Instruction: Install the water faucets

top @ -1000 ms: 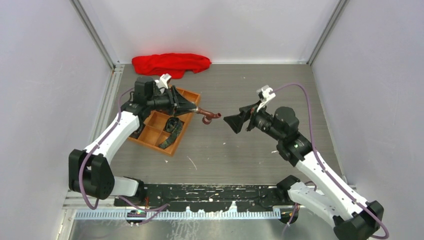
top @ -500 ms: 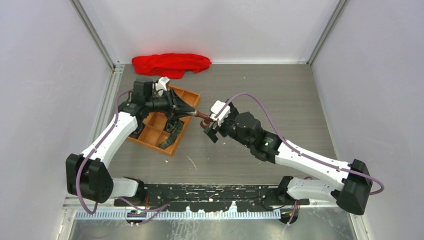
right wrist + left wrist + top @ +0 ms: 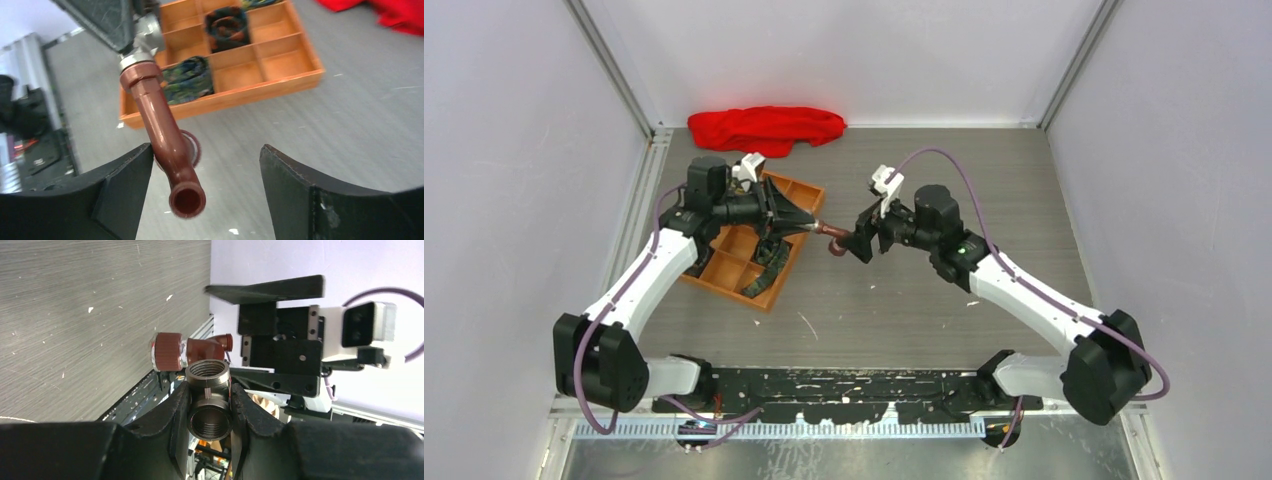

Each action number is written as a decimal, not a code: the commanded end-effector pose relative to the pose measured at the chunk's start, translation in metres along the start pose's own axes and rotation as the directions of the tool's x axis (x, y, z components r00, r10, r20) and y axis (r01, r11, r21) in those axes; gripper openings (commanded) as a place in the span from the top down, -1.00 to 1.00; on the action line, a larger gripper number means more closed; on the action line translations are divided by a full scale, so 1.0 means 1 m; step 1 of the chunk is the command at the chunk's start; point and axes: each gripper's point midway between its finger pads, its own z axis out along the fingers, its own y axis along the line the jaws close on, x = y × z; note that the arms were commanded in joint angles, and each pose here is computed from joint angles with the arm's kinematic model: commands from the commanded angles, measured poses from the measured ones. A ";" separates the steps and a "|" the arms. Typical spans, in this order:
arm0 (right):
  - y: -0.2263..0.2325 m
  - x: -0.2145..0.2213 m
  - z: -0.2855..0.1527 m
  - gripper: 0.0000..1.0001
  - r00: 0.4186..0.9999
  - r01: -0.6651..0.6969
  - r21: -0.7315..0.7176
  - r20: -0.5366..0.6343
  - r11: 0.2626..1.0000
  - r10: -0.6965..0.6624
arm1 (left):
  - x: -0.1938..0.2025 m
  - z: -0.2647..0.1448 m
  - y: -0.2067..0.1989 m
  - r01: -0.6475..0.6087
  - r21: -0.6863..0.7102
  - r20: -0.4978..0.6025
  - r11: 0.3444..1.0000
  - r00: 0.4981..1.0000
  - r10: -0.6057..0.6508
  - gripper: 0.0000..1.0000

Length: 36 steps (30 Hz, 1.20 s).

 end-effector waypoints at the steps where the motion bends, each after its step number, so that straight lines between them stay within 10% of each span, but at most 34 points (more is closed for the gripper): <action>1: 0.042 -0.012 0.005 -0.54 0.994 -0.103 -0.272 0.009 0.957 0.110 | 0.005 -0.011 -0.034 -0.095 0.112 -0.009 0.989 0.995 0.096 1.00; 13: 0.072 -0.032 -0.002 0.35 0.856 -0.473 -0.489 -0.058 0.732 0.514 | 0.004 -0.012 -0.031 -0.168 0.115 0.013 0.979 0.986 0.168 1.00; 19: 0.078 -0.028 -0.010 0.52 0.493 -0.836 -0.443 -0.344 0.324 0.800 | -0.001 -0.009 -0.032 -0.271 0.153 0.078 0.950 0.962 0.262 1.00; 25: 0.080 -0.043 -0.033 0.56 0.297 -0.857 -0.511 -0.385 0.067 0.874 | -0.007 -0.009 -0.029 -0.327 0.139 0.127 0.935 0.942 0.311 1.00; 29: 0.079 -0.046 -0.042 -0.20 0.267 -0.847 -0.531 -0.383 0.025 0.884 | -0.010 -0.008 -0.024 -0.317 0.118 0.140 0.941 0.944 0.300 1.00; 36: 0.068 -0.012 -0.041 -1.00 0.385 -0.903 -0.320 -0.307 0.287 0.870 | -0.011 -0.011 -0.024 -0.253 0.080 0.135 0.964 0.961 0.241 1.00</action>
